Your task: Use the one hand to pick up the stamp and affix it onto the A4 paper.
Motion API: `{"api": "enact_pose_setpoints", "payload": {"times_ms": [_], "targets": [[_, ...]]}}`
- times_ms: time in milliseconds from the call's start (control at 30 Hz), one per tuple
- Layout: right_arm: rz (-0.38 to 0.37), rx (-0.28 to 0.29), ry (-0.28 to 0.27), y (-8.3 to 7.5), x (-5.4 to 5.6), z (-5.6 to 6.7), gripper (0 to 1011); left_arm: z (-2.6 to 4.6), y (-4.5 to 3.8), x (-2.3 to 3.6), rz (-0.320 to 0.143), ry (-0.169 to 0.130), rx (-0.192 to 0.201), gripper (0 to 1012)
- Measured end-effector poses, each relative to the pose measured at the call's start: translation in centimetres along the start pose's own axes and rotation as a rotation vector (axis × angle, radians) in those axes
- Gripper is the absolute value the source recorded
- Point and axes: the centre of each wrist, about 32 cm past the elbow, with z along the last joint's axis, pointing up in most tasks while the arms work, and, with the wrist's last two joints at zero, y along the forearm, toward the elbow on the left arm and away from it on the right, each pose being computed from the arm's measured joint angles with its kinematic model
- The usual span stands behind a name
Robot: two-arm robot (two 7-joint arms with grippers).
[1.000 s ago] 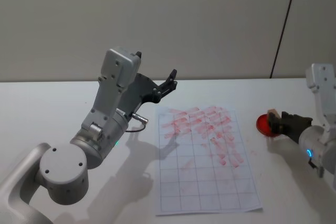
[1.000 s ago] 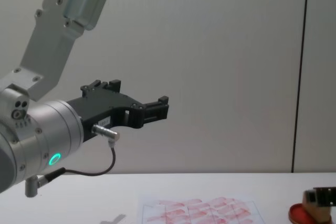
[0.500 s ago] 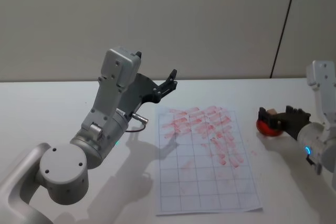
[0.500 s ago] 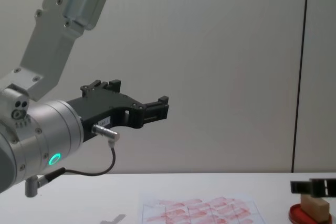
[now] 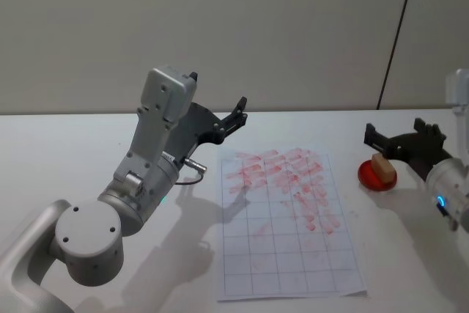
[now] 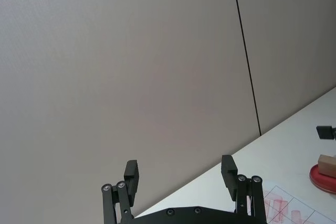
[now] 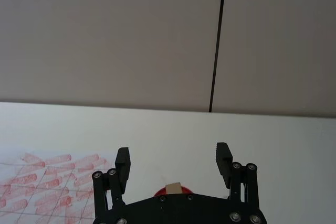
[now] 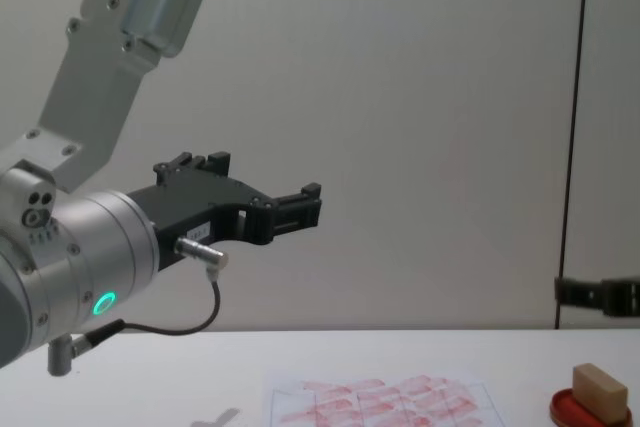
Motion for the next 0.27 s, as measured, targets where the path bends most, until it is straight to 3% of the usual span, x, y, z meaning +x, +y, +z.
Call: {"api": "enact_pose_setpoints", "payload": {"times_ms": [267], "targets": [[-0.003, 0.119, -0.053, -1.1, 0.5, 0.3, 1001, 0.00, 0.00, 0.00, 0.000, 0.000, 0.000, 1001]]}}
